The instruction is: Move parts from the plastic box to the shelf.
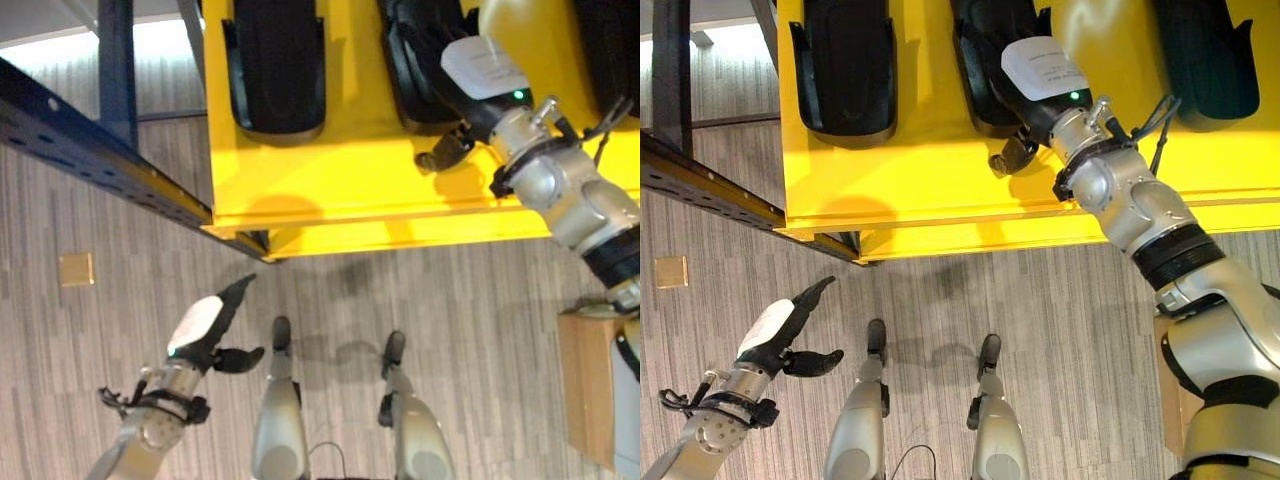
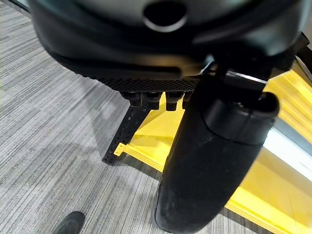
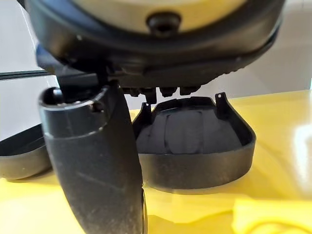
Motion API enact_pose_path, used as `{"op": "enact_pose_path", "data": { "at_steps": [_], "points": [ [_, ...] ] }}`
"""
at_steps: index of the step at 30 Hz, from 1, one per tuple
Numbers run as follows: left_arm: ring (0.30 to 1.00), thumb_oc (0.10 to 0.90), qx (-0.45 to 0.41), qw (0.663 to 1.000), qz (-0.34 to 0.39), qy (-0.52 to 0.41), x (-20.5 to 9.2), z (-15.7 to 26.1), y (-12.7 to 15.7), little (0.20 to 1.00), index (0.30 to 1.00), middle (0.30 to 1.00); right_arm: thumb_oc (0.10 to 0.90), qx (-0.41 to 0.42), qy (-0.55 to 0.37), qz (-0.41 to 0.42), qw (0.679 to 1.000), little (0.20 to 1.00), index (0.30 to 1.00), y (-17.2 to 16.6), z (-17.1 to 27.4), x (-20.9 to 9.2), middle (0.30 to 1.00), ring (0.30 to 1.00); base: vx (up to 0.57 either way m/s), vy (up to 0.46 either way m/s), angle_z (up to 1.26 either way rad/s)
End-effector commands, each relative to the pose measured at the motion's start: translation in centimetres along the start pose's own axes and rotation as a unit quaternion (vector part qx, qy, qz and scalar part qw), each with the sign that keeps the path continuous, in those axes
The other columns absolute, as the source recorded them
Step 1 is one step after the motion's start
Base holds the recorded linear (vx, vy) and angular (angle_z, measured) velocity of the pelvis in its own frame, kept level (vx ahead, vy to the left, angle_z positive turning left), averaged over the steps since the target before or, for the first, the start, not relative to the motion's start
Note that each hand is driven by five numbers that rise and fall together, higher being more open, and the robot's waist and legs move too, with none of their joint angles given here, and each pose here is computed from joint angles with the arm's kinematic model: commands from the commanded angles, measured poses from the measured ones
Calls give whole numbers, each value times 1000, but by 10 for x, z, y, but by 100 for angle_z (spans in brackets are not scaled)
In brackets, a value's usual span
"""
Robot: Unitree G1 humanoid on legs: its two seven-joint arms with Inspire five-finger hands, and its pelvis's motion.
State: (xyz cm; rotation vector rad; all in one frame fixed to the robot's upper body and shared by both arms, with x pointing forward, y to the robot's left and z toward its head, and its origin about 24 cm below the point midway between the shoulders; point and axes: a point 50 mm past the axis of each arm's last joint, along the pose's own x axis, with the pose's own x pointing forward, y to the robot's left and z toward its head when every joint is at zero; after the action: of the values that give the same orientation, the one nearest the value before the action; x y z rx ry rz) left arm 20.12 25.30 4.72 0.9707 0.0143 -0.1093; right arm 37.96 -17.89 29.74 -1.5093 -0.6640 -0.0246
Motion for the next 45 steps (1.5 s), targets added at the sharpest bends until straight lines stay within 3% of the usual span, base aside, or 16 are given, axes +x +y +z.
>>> {"op": "enact_pose_path", "data": {
  "at_steps": [1, 12, 34, 45],
  "points": [
    [1000, 900, -14, 998, 55, -41, -5, 15, 17, 1000, 1000, 1000, 900, -134, 139, 8, 981, 1000, 1000, -22, -65, -14, 1000, 1000, 0, 0, 0],
    [1000, 900, -16, 998, 54, -41, -5, 16, 17, 1000, 1000, 1000, 900, -143, 170, 46, 974, 1000, 1000, -5, -79, -24, 1000, 1000, 0, 0, 0],
    [1000, 900, -20, 999, 24, -27, -10, 11, 20, 1000, 1000, 1000, 900, -80, 229, 174, 954, 1000, 1000, 23, -95, -34, 1000, 1000, -3, 2, 2],
    [1000, 900, -32, 999, 15, -22, -7, 10, 19, 1000, 1000, 1000, 900, -33, 296, 172, 939, 1000, 1000, 32, -109, -42, 1000, 1000, -8, 10, 9]
  ]
}}
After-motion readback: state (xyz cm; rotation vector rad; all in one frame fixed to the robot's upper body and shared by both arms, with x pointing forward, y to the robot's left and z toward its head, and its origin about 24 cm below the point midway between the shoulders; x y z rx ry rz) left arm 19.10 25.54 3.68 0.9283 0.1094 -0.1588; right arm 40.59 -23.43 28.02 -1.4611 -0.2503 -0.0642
